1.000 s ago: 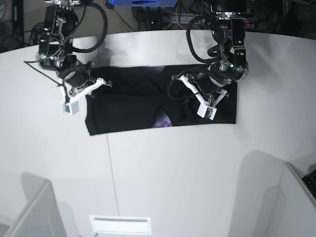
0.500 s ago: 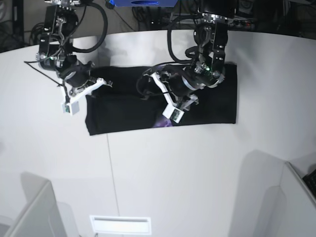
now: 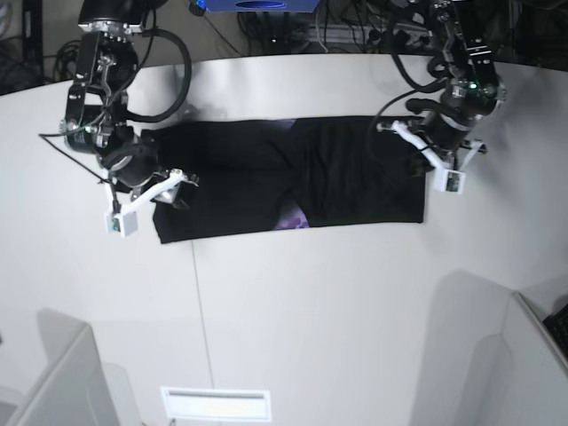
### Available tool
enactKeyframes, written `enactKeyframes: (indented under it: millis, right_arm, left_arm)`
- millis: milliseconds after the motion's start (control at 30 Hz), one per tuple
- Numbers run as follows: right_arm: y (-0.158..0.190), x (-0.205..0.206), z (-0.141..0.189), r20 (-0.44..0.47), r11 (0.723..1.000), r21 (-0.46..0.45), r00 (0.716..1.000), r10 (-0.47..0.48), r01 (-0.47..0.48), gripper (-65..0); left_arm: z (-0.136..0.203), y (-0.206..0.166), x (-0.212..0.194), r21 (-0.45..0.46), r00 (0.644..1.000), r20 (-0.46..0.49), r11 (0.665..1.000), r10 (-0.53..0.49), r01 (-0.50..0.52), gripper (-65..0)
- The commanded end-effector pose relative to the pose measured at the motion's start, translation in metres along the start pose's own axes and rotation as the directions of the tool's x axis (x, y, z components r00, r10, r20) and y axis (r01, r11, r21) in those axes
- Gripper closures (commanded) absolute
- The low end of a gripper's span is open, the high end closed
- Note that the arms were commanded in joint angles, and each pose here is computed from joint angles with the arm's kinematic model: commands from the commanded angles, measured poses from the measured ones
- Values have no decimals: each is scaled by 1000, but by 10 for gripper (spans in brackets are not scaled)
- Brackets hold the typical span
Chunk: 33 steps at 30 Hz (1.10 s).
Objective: Fold the T-shirt properly
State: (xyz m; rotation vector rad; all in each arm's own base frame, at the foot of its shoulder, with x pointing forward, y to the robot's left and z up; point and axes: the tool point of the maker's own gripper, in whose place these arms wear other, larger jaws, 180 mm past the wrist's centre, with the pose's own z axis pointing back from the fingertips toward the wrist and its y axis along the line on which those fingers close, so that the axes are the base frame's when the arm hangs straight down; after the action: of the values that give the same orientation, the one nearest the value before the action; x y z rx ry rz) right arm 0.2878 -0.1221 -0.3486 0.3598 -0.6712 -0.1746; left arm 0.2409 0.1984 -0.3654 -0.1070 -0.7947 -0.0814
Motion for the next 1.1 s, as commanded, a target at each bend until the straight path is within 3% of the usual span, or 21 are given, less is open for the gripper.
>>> enactKeyframes:
  millis: [0,67,100,267,367,500,667,900,1067]
  right_arm:
    - [-8,12,3,30,1000,-10,1000,-1,1,-438]
    - [-21,7,-3,4,999,-37,1000,-15,15,-542]
    - [-28,4,-7,-13,999,-49,1000,-21,21,-560]
    - [-47,-5,-23,-73,998,-68,997,-23,18,-549]
    - [-44,-8,-31,-94,999,-29,995,37,-40,-549]
    - [-52,-14,-42,-99,999,-36,995,12,-15,-534]
    - [-54,-31,-45,-135,999,-32,991,4,-8,-387]
    - [-32,-54,-53,-191,999,18,980,52,-50,-296]
    - [-34,-44,-54,-127,999,11,991,51,-50,-45]
  left_arm:
    - [7,13,10,22,999,43,1000,-4,3,0]
    - [19,43,9,98,999,43,995,-3,-1,0]
    - [23,55,8,127,999,41,992,5,-10,0]
    - [29,100,-17,220,997,-5,973,79,-76,0]
    - [26,111,-32,233,993,-37,967,110,-99,0]
    - [23,114,-42,233,990,-61,966,130,-113,0]
    - [21,111,-41,226,990,-63,968,126,-109,0]
    - [3,100,-41,186,989,-81,977,126,-109,0]
    - [-18,95,-48,146,988,-57,980,144,-135,0]
